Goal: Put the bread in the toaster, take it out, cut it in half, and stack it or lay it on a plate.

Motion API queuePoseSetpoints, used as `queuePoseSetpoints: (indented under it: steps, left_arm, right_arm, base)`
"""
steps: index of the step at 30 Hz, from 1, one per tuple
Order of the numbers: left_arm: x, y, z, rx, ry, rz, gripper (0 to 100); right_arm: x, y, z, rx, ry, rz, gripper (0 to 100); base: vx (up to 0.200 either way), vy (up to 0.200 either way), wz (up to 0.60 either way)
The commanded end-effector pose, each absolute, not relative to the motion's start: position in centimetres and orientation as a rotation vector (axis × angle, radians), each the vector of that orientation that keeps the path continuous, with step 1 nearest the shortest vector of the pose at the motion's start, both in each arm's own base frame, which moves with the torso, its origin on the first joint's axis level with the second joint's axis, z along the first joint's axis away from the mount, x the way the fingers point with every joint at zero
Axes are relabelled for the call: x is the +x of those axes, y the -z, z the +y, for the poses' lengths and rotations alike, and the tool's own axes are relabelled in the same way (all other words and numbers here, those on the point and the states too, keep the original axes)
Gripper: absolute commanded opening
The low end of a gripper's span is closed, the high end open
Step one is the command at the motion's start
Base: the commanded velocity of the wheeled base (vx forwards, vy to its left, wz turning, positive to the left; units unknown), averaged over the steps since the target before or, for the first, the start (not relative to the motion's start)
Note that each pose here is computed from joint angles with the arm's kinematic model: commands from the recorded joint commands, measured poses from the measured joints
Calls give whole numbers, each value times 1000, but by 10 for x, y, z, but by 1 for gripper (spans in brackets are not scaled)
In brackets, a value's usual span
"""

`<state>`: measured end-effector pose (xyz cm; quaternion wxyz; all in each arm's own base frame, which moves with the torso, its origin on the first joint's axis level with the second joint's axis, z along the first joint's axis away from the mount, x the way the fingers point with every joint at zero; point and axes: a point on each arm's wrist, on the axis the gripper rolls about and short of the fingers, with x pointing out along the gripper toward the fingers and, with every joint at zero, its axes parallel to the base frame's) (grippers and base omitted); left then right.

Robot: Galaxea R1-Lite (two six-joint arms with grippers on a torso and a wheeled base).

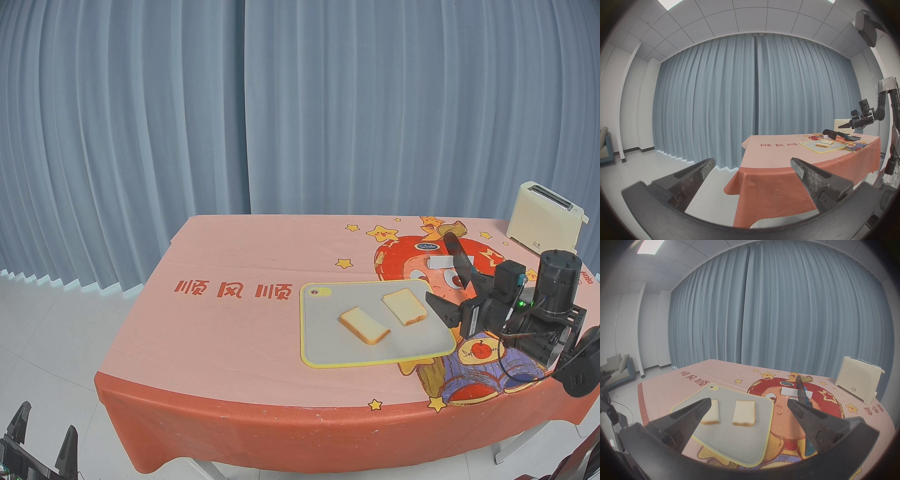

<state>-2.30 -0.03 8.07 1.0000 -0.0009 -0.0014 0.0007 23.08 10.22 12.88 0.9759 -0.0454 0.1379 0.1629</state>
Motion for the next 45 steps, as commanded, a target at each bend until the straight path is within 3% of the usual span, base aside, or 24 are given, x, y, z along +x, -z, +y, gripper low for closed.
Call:
queuePoseSetpoints:
  steps: [1,11,23,32,45]
  left_arm:
    - [-23,-75,0,-2,-2,0,100]
    - [-23,-75,0,-3,-2,0,100]
    - [-23,-75,0,-3,-2,0,100]
    - [-23,-75,0,-3,-2,0,100]
    - [-23,-75,0,-3,-2,0,100]
  right_arm:
    - [247,-153,108,-73,-326,251,100]
    - [272,-158,120,-26,-314,364,100]
    - [316,-110,112,-40,-230,512,100]
    - [329,-90,111,-48,-213,556,100]
    - [327,-89,107,-51,-190,561,100]
  base:
    - [0,0,0]
    - [0,0,0]
    - [0,0,0]
    - [0,0,0]
    - [0,0,0]
